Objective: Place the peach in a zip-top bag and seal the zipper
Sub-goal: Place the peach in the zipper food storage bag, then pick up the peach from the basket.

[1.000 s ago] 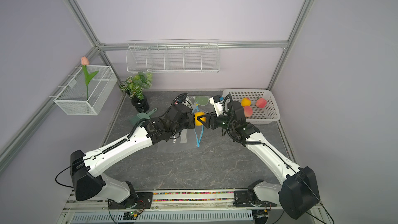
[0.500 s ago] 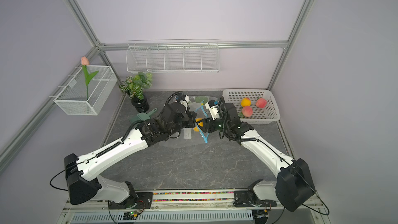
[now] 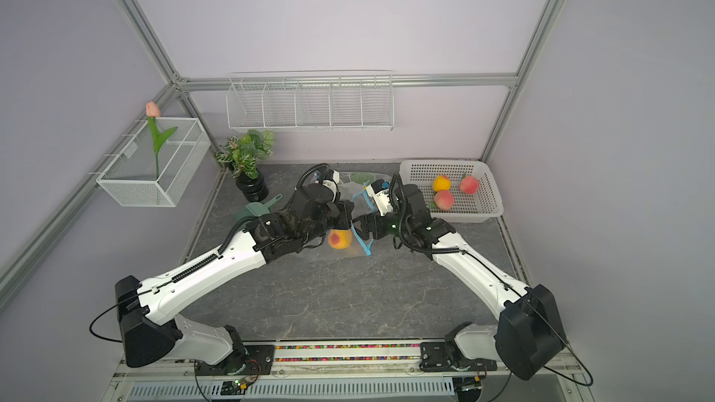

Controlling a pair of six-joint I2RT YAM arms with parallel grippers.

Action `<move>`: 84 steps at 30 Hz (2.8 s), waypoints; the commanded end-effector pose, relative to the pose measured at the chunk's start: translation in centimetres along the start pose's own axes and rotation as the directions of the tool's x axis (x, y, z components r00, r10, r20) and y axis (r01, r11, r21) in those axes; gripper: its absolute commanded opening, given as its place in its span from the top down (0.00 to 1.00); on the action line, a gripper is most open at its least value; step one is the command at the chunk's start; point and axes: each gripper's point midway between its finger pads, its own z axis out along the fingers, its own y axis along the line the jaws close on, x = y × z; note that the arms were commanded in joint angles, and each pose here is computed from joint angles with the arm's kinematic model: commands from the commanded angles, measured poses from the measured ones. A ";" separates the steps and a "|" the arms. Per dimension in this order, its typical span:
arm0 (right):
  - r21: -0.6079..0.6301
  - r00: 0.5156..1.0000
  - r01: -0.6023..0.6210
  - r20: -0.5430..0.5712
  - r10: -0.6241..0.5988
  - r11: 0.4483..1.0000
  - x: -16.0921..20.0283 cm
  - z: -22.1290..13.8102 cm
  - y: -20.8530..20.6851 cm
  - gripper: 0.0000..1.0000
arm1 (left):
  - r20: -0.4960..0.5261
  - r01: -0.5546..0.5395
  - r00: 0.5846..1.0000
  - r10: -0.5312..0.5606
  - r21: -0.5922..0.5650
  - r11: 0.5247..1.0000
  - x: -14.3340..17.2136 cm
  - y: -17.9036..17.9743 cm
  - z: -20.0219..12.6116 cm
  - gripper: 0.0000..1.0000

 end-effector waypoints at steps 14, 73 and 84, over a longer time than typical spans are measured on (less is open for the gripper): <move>0.098 0.963 0.123 0.228 -0.143 0.988 -3.4 -4.5 1.2 0.13 | 0.017 0.024 1.000 -0.023 -0.063 0.998 0.0 1.4 -0.8 1.00; 0.767 0.912 -0.202 -0.080 0.403 0.609 -1.9 -11.6 -39.5 0.14 | 0.022 0.011 1.000 -0.008 -0.119 0.993 0.5 3.2 -1.7 1.00; 0.755 0.884 -0.237 -0.093 0.458 0.611 -0.3 -10.4 -40.2 0.18 | 0.015 0.010 1.000 -0.008 -0.125 0.992 0.8 3.3 -1.4 1.00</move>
